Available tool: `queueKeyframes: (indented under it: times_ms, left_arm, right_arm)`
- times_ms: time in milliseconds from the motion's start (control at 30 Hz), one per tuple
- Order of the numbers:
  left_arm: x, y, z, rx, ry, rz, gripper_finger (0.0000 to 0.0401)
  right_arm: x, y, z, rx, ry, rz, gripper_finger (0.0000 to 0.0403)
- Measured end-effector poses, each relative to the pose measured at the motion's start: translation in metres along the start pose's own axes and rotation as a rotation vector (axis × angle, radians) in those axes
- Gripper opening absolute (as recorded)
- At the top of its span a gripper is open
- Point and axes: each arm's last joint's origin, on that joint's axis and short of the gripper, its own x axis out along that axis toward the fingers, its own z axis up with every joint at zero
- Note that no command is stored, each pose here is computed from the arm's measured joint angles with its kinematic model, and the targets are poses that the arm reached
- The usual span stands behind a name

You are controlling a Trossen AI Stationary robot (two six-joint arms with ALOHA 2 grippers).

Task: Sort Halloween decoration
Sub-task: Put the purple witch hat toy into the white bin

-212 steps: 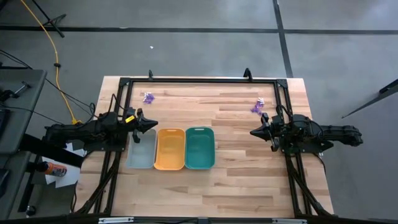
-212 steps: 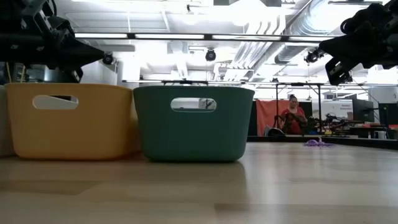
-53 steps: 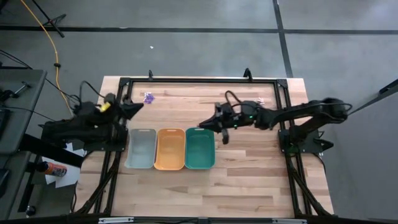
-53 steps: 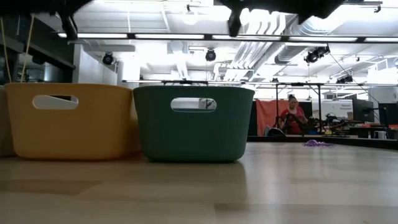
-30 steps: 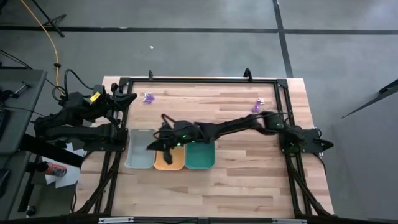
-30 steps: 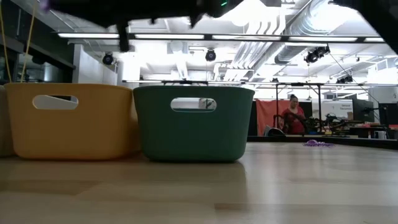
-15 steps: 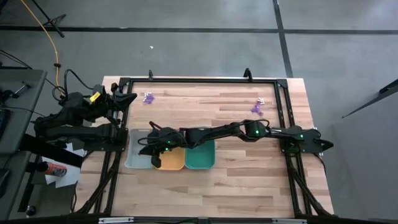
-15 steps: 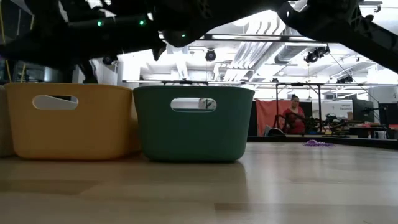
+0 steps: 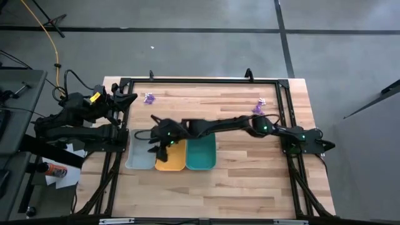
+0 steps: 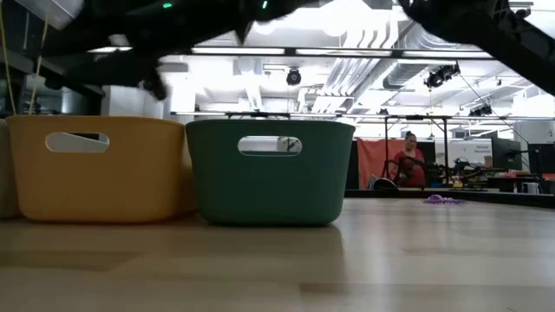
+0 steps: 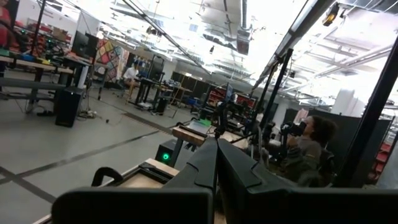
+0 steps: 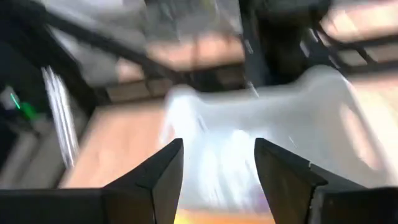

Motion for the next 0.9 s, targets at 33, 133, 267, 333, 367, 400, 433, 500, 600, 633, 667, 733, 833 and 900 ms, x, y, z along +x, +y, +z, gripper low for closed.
queueKeyframes:
  times_ms: [33, 133, 267, 333, 367, 400, 433, 500, 600, 633, 667, 733, 833, 900]
  left_arm:
    - [0.0, 0.0, 0.0, -0.001, 0.0, 0.0, 0.0001]
    - [0.0, 0.0, 0.0, -0.021, 0.001, 0.0, 0.0001]
    - [0.0, 0.0, 0.0, -0.04, 0.002, 0.0, 0.0001]
    - [0.001, 0.0, -0.001, -0.023, 0.008, 0.002, 0.0001]
    - [0.001, 0.0, -0.001, -0.016, 0.013, 0.004, 0.0001]
    - [0.002, 0.0, -0.003, -0.011, 0.024, 0.007, 0.0001]
    - [0.003, 0.0, -0.004, -0.008, 0.035, 0.01, 0.0001]
    - [0.006, 0.0, -0.006, -0.004, 0.053, 0.016, 0.0001]
    - [0.012, 0.0, -0.011, 0.003, 0.094, 0.028, 0.0001]
    - [0.015, 0.0, -0.013, 0.001, 0.111, 0.033, 0.0001]
    - [0.018, 0.0, -0.015, 0.0, 0.124, 0.037, 0.0001]
    - [0.025, 0.0, -0.02, 0.007, 0.157, 0.047, 0.0001]
    - [0.036, -0.001, -0.028, 0.025, 0.211, 0.063, 0.0001]
    - [0.043, -0.001, -0.034, 0.035, 0.249, 0.075, 0.0001]
  right_arm:
    - [-0.011, -0.001, 0.004, -0.018, 0.045, -0.014, 0.0192]
    - [-0.05, -0.002, 0.014, -0.063, 0.198, -0.05, 0.0184]
    - [-0.101, 0.0, 0.014, -0.085, 0.44, -0.131, 0.0169]
    - [-0.12, 0.0, 0.007, -0.069, 0.561, -0.163, 0.016]
    - [-0.129, 0.001, 0.002, -0.055, 0.612, -0.174, 0.0156]
    - [-0.139, 0.003, -0.003, -0.04, 0.65, -0.181, 0.0151]
    - [-0.147, 0.005, -0.01, -0.028, 0.682, -0.193, 0.0147]
    - [-0.164, 0.012, -0.025, -0.008, 0.708, -0.232, 0.0141]
    - [-0.193, 0.021, -0.055, 0.028, 0.684, -0.293, 0.0134]
    - [-0.206, 0.024, -0.064, 0.048, 0.663, -0.316, 0.0133]
    - [-0.219, 0.027, -0.074, 0.074, 0.64, -0.343, 0.0133]
    - [-0.245, 0.029, -0.093, 0.13, 0.575, -0.409, 0.0133]
    - [-0.283, 0.03, -0.12, 0.199, 0.456, -0.485, 0.0133]
    - [-0.304, 0.03, -0.132, 0.232, 0.361, -0.497, 0.0133]
